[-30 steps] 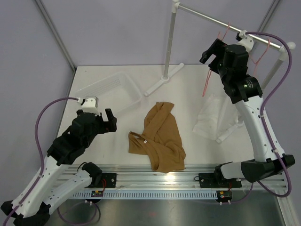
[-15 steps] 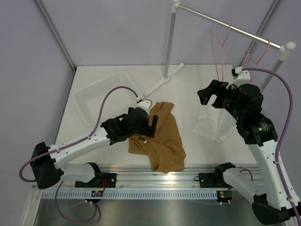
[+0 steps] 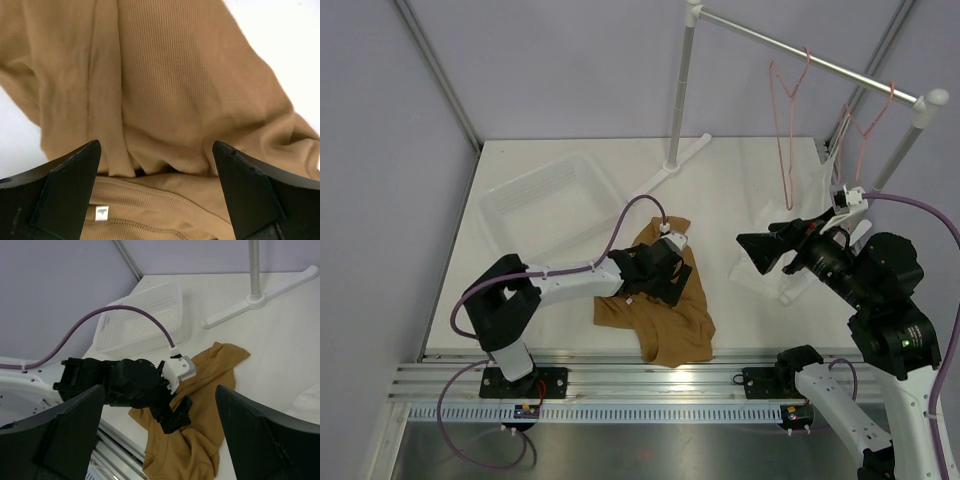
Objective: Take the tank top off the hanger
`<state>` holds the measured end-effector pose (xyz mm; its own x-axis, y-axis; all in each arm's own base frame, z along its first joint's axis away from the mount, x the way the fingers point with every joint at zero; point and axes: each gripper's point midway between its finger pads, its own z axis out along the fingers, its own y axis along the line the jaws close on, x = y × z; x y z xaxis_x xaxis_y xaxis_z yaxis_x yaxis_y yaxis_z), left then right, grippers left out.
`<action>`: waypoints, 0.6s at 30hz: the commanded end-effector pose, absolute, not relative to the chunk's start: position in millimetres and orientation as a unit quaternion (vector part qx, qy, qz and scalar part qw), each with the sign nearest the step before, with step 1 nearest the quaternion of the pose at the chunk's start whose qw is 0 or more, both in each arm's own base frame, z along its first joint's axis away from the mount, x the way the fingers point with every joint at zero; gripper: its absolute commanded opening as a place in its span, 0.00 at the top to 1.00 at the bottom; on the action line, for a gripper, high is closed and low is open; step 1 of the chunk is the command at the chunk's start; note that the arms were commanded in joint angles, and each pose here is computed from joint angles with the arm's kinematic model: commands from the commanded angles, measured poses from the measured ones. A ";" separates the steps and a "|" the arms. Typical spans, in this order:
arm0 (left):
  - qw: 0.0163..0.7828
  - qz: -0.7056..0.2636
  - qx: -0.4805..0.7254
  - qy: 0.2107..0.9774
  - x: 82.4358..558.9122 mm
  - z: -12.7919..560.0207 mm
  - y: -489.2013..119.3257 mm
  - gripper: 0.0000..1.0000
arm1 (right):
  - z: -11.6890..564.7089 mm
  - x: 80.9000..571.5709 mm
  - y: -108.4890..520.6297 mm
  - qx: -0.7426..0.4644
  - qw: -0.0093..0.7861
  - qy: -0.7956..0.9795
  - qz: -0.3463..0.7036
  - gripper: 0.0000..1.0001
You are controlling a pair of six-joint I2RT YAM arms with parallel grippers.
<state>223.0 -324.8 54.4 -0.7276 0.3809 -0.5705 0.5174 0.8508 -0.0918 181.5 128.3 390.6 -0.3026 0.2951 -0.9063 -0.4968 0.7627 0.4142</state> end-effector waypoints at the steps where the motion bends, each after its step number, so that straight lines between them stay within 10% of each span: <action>1: 0.289 -0.148 0.244 0.914 228.5 58.9 -349.3 0.06 | 393.7 166.9 138.9 -0.097 0.573 0.725 0.369 0.01; 6: 0.262 -0.137 0.257 0.920 219.1 32.4 -347.7 0.37 | 399.4 154.1 138.3 -0.109 0.578 0.716 0.375 0.00; 10: 0.258 -0.125 0.260 0.922 217.9 25.4 -341.6 0.98 | 408.1 147.2 137.5 -0.115 0.587 0.707 0.378 0.00; 18: 0.324 -0.114 0.235 0.909 228.5 87.0 -329.5 1.00 | 409.2 145.5 133.6 -0.117 0.594 0.706 0.367 0.00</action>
